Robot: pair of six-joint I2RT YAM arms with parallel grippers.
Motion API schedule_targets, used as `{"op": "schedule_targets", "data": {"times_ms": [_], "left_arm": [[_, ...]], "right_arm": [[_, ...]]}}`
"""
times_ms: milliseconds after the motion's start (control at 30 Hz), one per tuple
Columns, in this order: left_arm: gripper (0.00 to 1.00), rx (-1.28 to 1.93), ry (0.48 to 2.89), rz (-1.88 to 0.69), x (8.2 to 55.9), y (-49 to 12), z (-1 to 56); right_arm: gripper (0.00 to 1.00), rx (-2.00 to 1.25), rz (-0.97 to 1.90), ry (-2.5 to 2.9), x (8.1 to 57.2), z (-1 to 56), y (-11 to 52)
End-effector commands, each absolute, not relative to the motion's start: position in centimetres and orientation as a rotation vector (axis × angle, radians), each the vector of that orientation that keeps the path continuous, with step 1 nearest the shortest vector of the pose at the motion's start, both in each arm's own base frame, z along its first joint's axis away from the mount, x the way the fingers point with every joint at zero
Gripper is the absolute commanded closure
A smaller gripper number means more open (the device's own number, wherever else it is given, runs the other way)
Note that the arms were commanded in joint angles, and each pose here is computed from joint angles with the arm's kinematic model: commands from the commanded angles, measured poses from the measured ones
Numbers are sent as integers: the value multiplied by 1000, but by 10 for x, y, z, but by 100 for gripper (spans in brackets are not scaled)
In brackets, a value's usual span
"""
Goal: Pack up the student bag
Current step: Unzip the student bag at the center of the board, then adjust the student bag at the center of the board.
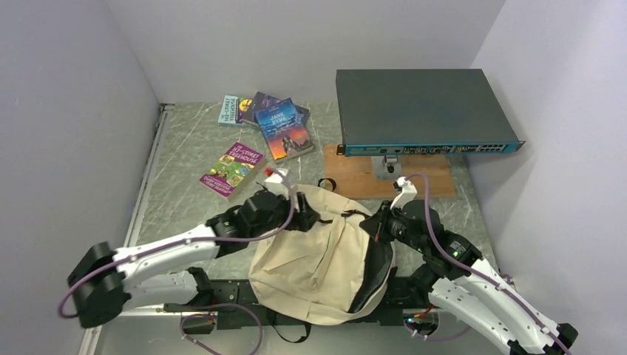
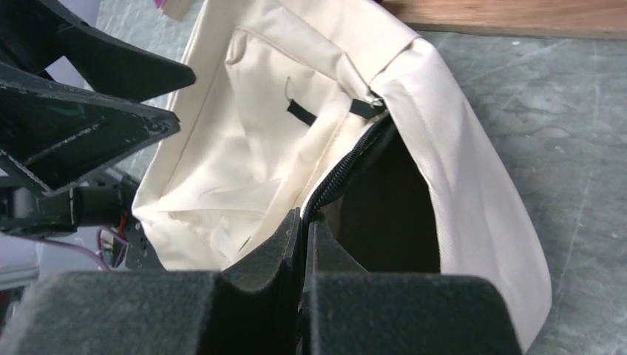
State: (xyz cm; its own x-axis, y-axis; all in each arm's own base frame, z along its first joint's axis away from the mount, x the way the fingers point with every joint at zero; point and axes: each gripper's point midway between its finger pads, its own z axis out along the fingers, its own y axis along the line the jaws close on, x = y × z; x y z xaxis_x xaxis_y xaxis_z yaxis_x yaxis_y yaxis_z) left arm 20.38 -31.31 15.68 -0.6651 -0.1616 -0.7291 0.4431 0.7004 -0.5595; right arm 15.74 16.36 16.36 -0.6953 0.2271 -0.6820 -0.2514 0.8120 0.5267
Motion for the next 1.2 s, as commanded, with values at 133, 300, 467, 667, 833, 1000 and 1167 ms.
{"op": "schedule_targets", "data": {"times_ms": [133, 300, 467, 667, 833, 1000, 1167], "left_arm": [[0, -140, 2271, -399, 191, -175, 114], [0, -170, 2330, -364, 206, -170, 93], [14, -96, 2478, -298, 220, -178, 62], [84, -133, 2487, -120, 243, -142, 74], [100, -337, 2352, 58, 256, -69, 132], [100, -544, 2238, 224, 247, 8, 172], [100, -679, 2165, 338, 239, 59, 183]], "right_arm": [[100, -198, 939, 2068, 164, 192, 197], [100, -219, 950, 2063, 165, 195, 201], [100, -236, 955, 2053, 163, 198, 202], [100, -364, 1010, 2006, 161, 212, 217], [100, -495, 1089, 1916, 161, 236, 241], [100, -580, 1090, 1845, 161, 255, 280], [100, -595, 1072, 1821, 163, 266, 331]]}}
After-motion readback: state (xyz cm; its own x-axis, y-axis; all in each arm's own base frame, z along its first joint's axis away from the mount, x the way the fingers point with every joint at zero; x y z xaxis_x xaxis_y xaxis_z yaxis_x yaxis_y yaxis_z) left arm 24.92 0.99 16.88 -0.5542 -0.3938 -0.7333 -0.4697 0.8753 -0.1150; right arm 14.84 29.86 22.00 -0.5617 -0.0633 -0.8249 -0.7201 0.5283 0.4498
